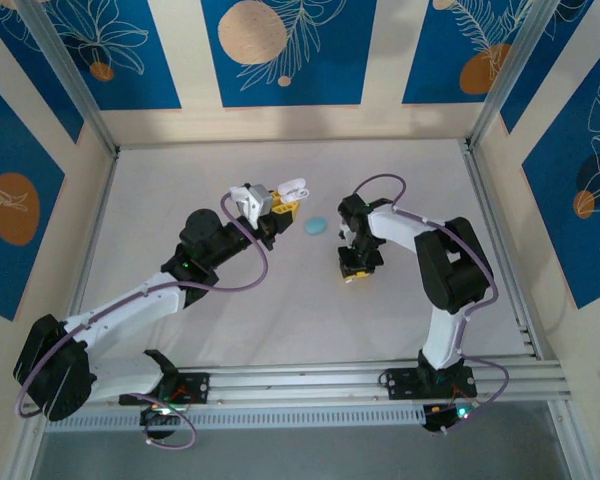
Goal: Insert wireless bluetooth earbuds into charging case
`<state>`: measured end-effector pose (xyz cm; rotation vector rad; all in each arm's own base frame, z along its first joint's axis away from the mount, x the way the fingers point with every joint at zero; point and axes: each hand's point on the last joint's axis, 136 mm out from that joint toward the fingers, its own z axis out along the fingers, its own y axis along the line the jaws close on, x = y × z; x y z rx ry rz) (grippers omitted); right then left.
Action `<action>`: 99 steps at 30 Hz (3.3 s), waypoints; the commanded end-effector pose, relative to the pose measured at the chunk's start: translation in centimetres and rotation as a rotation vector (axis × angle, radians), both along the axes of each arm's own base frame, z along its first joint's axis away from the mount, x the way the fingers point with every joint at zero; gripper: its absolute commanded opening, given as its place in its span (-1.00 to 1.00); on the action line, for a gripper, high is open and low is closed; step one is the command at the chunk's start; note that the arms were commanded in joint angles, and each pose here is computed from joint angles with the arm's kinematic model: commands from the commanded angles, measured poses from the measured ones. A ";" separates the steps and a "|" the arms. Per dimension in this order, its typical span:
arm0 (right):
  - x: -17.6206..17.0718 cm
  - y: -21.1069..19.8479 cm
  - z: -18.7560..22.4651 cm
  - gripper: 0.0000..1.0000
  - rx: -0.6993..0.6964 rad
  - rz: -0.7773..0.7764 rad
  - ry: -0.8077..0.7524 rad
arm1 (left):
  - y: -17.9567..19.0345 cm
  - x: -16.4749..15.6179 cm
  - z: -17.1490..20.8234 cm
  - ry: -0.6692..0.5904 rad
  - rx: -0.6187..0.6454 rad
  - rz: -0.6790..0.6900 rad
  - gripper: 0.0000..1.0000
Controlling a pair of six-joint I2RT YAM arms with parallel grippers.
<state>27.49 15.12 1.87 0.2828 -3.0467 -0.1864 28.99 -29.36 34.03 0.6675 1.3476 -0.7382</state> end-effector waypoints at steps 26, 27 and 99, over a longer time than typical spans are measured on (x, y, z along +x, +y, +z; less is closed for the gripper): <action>-2.4 -2.6 1.2 -0.45 0.097 -0.176 -0.022 | 0.1 -0.7 1.3 -0.034 -0.028 -0.010 -0.55; -2.1 -2.2 1.3 -0.44 0.121 -0.168 -0.032 | 0.1 -0.7 1.3 -0.033 -0.027 -0.011 -0.55; -0.4 2.8 2.8 -0.17 0.197 -0.121 -0.069 | 5.3 0.7 1.5 -0.046 0.010 0.284 -0.55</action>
